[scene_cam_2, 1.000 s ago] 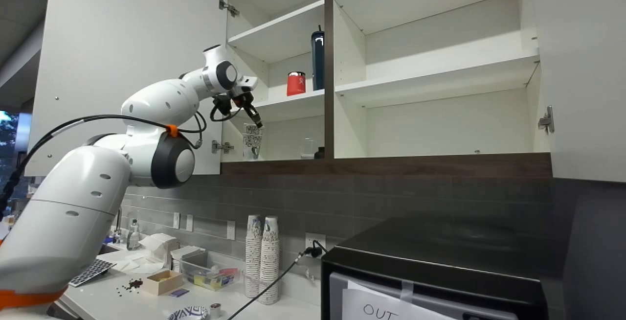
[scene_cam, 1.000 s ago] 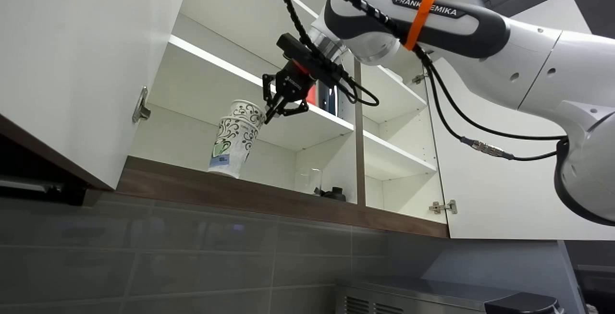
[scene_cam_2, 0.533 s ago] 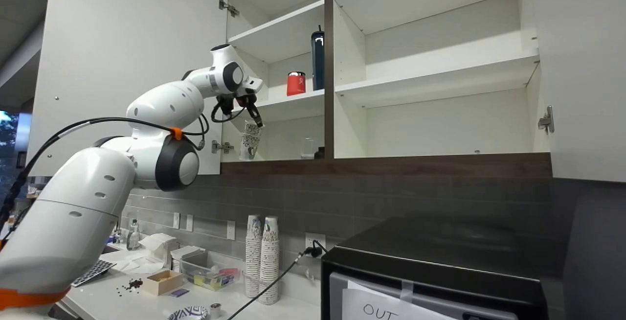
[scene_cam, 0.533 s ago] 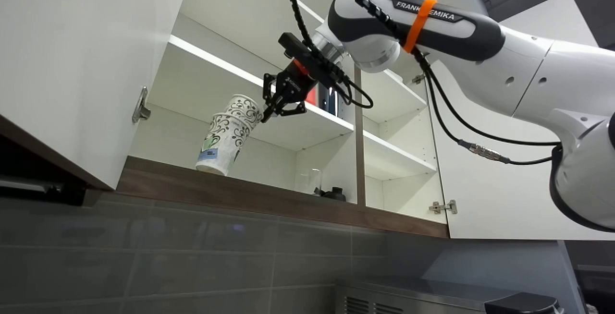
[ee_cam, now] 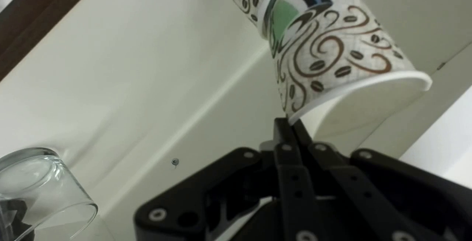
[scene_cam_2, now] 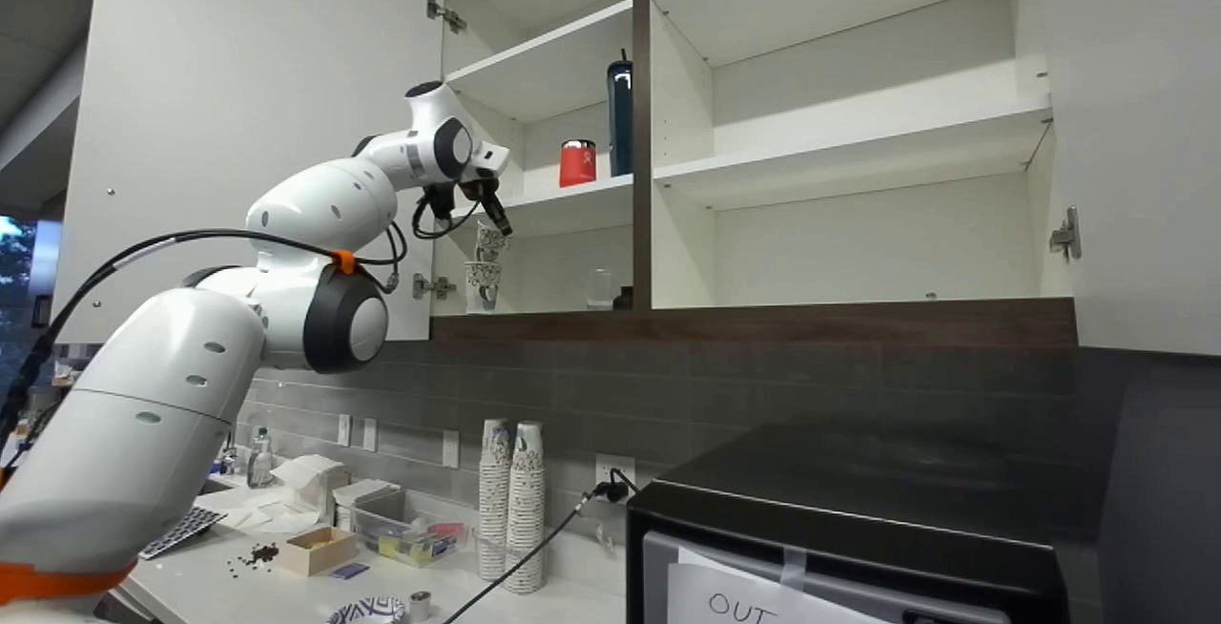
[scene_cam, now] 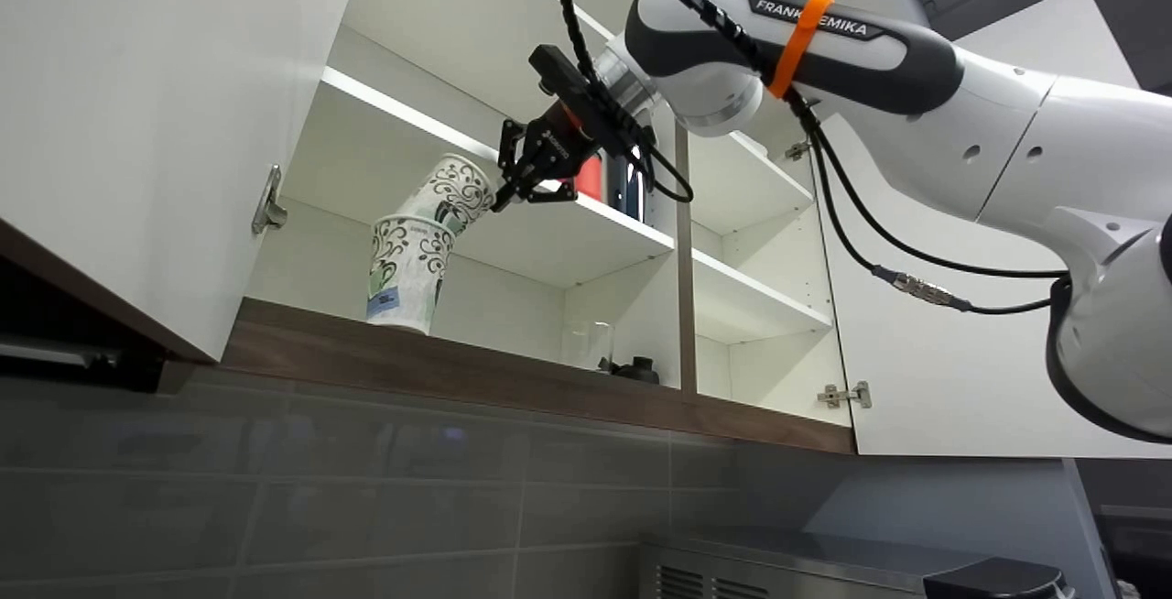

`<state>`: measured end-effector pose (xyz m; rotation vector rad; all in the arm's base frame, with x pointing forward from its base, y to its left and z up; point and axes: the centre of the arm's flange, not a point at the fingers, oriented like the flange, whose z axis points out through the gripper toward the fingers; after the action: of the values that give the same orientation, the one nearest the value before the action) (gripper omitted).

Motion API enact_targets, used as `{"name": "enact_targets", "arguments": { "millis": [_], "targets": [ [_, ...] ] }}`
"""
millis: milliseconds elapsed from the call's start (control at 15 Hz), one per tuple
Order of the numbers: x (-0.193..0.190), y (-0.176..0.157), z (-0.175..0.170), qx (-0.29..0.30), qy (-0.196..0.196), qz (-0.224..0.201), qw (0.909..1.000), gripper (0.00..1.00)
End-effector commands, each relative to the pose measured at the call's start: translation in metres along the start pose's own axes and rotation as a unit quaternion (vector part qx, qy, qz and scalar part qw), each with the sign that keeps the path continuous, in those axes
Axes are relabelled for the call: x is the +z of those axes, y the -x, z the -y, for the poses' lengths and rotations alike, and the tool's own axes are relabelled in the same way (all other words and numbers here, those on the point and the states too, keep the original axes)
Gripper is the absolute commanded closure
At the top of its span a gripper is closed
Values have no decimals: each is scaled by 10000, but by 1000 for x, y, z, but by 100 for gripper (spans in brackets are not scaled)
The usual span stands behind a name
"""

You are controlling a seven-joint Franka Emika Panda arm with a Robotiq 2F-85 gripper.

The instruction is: Remove the cup from the stack

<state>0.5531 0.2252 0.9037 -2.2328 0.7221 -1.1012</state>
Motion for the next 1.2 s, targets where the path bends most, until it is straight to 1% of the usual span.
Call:
{"name": "enact_targets", "arguments": {
  "millis": [0, 267, 533, 733, 933, 1133],
  "targets": [
    [7, -13, 8, 404, -156, 105, 9990, 99],
    [8, -18, 1, 761, -222, 272, 9965, 99],
    [5, -21, -3, 1081, -327, 458, 9925, 99],
    [6, -24, -13, 1337, -375, 617, 9884, 99],
    [9, -29, -21, 1648, -513, 834, 9815, 99],
    [12, -34, -32, 2001, -673, 1080, 9715, 99]
  ]
}}
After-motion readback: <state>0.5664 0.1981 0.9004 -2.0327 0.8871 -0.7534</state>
